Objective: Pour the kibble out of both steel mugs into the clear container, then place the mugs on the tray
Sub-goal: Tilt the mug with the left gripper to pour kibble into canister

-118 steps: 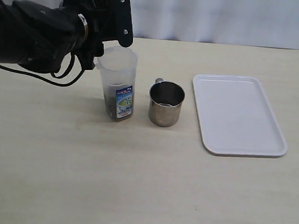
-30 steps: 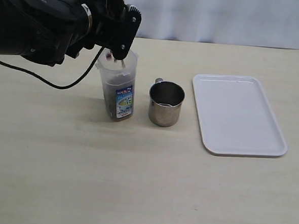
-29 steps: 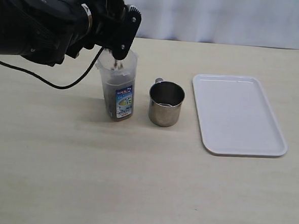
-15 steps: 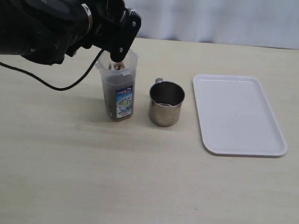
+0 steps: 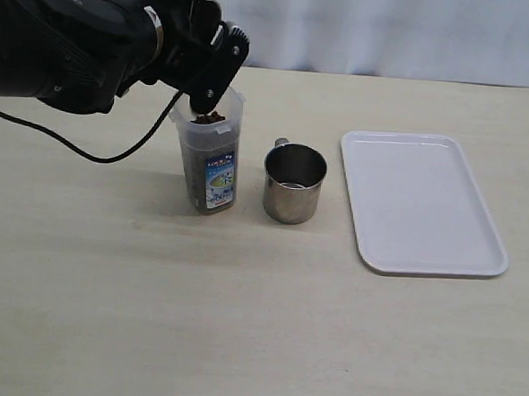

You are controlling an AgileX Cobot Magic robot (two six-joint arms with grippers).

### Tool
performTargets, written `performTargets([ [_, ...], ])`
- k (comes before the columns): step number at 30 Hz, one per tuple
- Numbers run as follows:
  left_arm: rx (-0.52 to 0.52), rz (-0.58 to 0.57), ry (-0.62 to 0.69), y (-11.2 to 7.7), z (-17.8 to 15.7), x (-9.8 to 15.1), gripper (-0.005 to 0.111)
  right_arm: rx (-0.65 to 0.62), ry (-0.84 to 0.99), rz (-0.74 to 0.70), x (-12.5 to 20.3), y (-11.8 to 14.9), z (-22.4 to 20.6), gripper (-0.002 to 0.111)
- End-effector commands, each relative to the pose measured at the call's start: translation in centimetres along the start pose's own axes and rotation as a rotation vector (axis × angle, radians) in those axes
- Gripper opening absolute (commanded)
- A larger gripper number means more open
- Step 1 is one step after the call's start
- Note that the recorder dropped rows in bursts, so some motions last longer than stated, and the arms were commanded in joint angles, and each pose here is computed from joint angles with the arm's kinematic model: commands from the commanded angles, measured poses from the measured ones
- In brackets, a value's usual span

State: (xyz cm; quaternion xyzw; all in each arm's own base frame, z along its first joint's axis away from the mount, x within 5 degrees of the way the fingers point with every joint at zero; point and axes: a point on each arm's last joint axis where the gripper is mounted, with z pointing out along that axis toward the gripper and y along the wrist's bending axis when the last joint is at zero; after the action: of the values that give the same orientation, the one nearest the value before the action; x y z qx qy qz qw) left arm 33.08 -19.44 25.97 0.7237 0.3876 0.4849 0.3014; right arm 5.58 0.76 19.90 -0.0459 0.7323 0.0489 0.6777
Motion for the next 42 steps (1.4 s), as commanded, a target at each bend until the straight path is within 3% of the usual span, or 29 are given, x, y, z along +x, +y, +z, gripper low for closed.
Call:
performTargets([
  [1, -0.027, 0.034, 0.005, 0.7, -0.3, 0.0, 0.0, 0.001, 0.002, 0.007, 0.1, 0.0, 0.0, 0.004],
  [7, -0.042, 0.122, 0.006, 1.1, -1.0, -1.0, 0.0, 0.001, 0.002, 0.007, 0.1, 0.0, 0.0, 0.004],
  [21, -0.04, 0.191, 0.033, 1.2, -1.1, -0.9, 0.0, 0.001, 0.002, 0.007, 0.1, 0.0, 0.0, 0.004],
  [37, -0.068, 0.292, 0.085, 2.1, -2.9, -2.8, 0.0, 0.001, 0.002, 0.007, 0.1, 0.0, 0.0, 0.004],
  [42, -0.046, 0.327, 0.126, 1.5, -2.7, -3.8, 0.0, 0.001, 0.002, 0.007, 0.1, 0.0, 0.0, 0.004],
])
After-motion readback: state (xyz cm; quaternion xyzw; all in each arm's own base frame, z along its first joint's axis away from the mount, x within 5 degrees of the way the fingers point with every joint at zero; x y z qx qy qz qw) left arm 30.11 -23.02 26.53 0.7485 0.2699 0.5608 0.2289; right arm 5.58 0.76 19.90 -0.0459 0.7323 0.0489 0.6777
